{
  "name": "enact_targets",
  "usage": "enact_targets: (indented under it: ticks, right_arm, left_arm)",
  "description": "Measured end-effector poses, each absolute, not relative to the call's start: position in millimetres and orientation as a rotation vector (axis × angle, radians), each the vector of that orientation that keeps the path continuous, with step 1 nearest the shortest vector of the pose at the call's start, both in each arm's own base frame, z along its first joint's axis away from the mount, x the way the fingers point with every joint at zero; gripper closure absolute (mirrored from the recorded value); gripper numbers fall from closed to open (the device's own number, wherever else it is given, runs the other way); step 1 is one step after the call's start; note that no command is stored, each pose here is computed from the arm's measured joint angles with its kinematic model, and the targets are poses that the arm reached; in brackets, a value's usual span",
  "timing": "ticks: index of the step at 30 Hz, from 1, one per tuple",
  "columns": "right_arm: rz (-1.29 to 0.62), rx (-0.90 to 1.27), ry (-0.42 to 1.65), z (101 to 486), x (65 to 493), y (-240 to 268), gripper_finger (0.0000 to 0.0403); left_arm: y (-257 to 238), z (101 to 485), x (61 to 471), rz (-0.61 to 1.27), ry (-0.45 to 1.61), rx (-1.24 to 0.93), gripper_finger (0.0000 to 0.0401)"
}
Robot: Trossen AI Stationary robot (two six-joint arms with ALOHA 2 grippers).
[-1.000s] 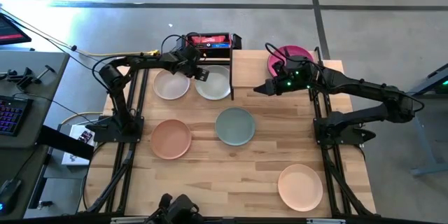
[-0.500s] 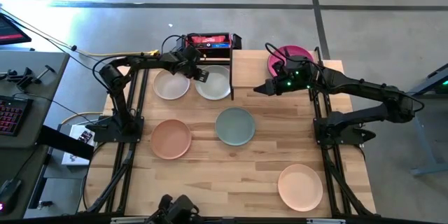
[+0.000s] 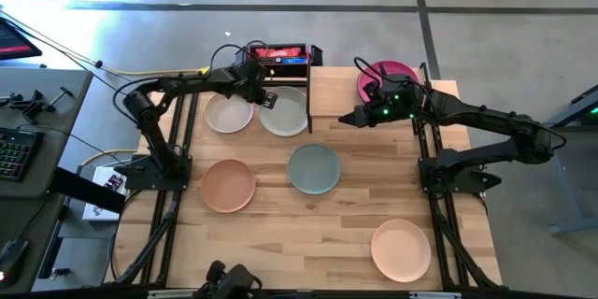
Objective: Place and stack plates onto a shelf
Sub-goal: Stack the white plate on top of the pink plate on the shelf
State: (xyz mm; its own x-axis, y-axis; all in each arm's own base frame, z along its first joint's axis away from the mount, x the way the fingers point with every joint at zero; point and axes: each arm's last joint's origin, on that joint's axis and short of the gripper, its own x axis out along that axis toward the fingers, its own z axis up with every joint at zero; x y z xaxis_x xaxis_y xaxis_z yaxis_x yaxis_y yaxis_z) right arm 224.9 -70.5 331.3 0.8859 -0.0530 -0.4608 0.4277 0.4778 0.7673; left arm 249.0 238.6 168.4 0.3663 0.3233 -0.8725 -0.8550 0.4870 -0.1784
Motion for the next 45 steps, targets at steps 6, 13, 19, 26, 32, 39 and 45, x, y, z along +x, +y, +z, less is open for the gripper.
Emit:
enact_targets:
  ticks: [6, 13, 19, 26, 32, 39, 45]
  right_arm:
    - [-0.301, 1.036, 0.400, 332, 225, -71, 0.0284]
    - [-0.301, 1.036, 0.400, 332, 225, -71, 0.0284]
    - [-0.276, 0.954, 0.411, 332, 225, -70, 0.0284]
    - [-0.301, 0.952, 0.380, 333, 226, -72, 0.0284]
    - [-0.244, 0.932, 0.224, 348, 231, -74, 0.0284]
    - [-0.159, 0.861, 0.066, 365, 235, -75, 0.0284]
    - [-0.125, 0.833, -0.008, 373, 236, -75, 0.0284]
  left_arm:
    - [229, 205, 235, 0.912, 0.851, -0.634, 0.0399]
    - [211, 253, 215, 0.966, 0.753, -0.556, 0.0400]
    - [189, 289, 190, 1.002, 0.686, -0.517, 0.0400]
    - [159, 329, 168, 0.941, 0.529, -0.468, 0.0400]
    - [138, 350, 160, 0.841, 0.410, -0.460, 0.0400]
    - [124, 356, 172, 0.730, 0.350, -0.454, 0.0400]
    - [116, 360, 183, 0.650, 0.321, -0.432, 0.0400]
